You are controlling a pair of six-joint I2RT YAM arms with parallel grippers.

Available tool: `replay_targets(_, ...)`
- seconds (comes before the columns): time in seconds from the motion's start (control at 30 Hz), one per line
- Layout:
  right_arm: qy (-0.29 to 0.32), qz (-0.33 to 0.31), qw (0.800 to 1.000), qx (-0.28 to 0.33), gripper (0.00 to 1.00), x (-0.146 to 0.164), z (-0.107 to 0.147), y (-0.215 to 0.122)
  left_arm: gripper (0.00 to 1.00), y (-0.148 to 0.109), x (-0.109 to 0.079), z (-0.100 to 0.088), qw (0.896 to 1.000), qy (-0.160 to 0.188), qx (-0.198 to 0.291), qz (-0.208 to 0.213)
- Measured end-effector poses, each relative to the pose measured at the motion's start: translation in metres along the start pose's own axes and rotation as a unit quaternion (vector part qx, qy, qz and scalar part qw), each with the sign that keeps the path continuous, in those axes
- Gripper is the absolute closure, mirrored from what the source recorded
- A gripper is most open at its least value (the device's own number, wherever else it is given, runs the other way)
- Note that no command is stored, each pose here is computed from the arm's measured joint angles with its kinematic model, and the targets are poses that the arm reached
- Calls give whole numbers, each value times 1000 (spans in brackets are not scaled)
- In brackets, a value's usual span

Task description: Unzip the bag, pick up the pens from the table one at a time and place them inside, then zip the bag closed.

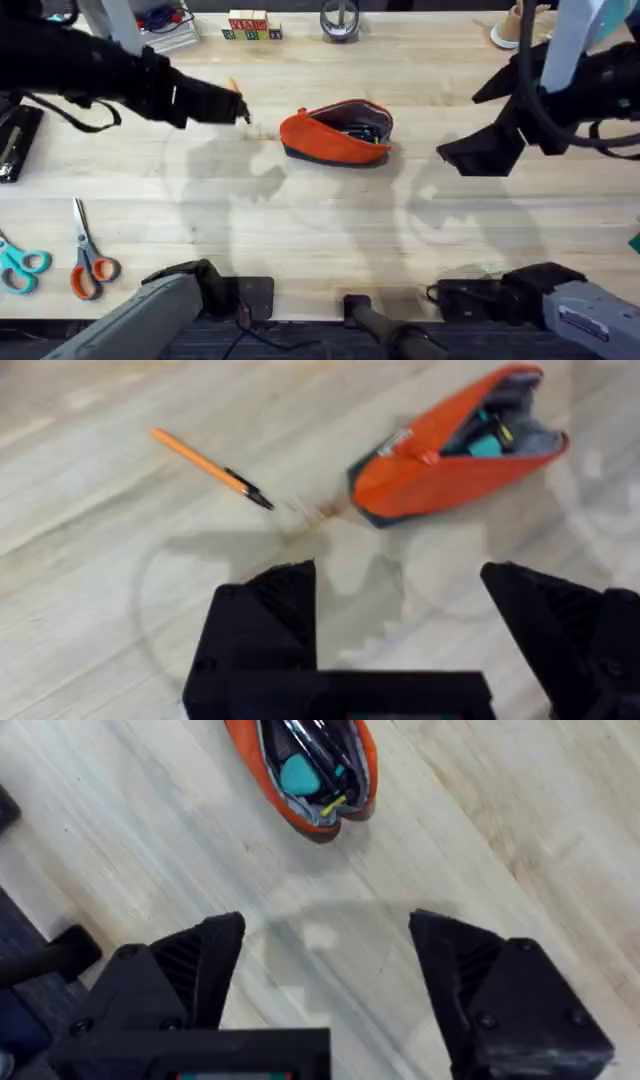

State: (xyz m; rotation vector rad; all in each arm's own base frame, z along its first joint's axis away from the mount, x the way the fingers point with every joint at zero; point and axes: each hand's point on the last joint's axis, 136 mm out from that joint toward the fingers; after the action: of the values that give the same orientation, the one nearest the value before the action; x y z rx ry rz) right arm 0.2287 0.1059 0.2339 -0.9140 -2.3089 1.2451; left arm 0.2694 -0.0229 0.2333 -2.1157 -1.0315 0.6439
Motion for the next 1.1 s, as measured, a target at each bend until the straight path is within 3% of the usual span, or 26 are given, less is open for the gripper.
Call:
replay_targets(0.07,3,0,1000,0,6,0,0,0,8,0,10,-8,1000,-16,-14,-22)
replay_targets(0.2,5,0,1000,0,6,0,0,0,7,-1,33,-20,993,-84,-36,-68)
replay_targets(0.5,6,0,1000,0,5,0,0,0,6,10,69,-24,967,-203,-33,-148)
replay_targets(0.77,6,0,1000,0,5,0,0,0,6,20,82,-28,943,-268,-17,-199)
replay_targets(1.1,6,0,1000,0,5,0,0,0,6,38,101,-35,917,-324,46,-228)
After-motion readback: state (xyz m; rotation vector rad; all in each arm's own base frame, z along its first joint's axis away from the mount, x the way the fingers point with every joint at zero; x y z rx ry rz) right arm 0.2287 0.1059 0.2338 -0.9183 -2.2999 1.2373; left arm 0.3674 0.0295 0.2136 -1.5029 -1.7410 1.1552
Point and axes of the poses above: each hand's point on the last joint's axis, 136 mm out from that joint toward the fingers, its own y axis out along the fingers, its own x axis along the line the jaws close on, z = x × y, and after that the axes turned 4 degrees about y, right-handed
